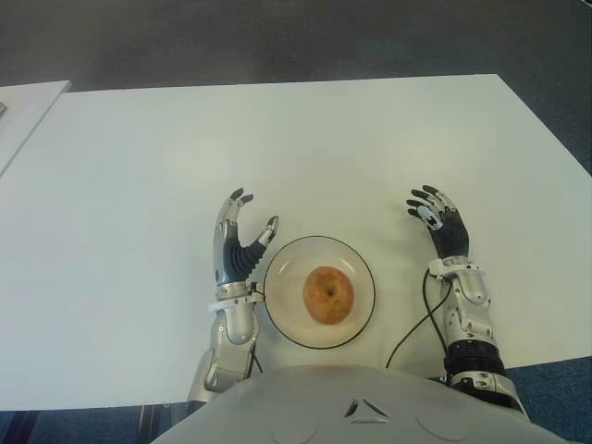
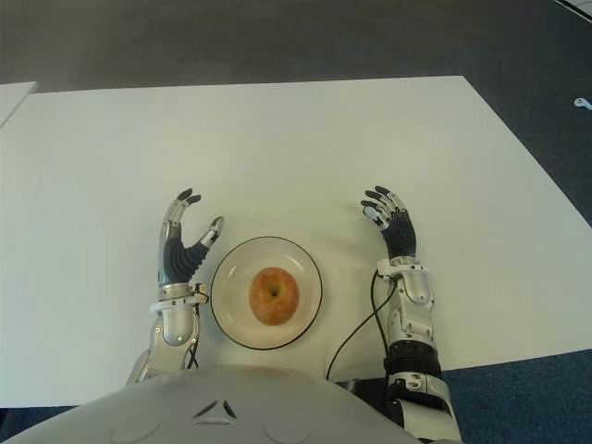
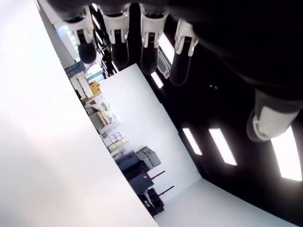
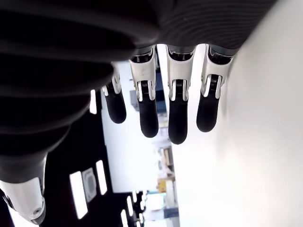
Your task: Put the apples into the plate.
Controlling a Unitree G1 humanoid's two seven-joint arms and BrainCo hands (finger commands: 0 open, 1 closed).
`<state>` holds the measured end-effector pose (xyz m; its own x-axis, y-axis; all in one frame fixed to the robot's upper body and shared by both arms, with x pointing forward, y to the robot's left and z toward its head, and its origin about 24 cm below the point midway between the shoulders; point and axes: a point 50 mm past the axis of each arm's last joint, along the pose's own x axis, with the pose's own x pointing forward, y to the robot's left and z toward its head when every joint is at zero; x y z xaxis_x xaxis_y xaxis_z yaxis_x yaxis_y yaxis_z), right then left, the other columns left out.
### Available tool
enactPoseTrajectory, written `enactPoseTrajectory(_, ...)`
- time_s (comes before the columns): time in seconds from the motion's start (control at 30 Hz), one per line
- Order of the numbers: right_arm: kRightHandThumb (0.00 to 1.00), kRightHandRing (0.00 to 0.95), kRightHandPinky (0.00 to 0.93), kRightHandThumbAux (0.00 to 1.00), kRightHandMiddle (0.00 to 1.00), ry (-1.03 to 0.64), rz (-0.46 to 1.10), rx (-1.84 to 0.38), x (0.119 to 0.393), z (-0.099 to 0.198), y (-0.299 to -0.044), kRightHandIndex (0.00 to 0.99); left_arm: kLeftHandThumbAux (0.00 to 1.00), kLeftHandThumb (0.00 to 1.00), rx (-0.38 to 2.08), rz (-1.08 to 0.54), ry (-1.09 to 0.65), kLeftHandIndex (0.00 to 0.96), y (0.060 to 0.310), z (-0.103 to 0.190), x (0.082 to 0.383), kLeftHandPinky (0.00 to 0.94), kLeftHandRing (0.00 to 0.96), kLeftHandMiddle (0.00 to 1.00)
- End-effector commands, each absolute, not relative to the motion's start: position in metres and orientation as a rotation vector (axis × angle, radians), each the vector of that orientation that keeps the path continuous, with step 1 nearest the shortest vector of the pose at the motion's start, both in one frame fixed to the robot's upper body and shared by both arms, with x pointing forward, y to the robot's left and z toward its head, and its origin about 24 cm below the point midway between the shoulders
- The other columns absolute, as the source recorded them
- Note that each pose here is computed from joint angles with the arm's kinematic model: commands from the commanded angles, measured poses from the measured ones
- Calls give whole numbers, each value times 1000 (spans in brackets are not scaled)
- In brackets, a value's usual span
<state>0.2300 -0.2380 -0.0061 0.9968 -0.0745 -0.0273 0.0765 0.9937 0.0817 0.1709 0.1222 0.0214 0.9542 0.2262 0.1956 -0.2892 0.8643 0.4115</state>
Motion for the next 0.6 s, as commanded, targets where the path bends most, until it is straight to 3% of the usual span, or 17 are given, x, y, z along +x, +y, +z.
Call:
enactPoseTrajectory(0.03,303,287,302,609,281,49,-71,117,225,-13,-233,194,500,87,436,295,-126,189,126,16,167,62,97,129)
enactPoseTrajectory(0.2,334,272,294,607,263,45,-57,129,224,-12,-229,199,513,77,426,308,-122,170,129,15,161,54,87,125)
enactPoseTrajectory(0.4,337,210,216,619,214,40,0,133,223,-4,-219,193,555,95,403,333,-108,214,131,16,153,181,178,205)
enactPoseTrajectory(0.6,307,179,181,627,194,55,52,135,220,-3,-215,198,546,105,380,341,-78,228,129,17,142,204,213,235)
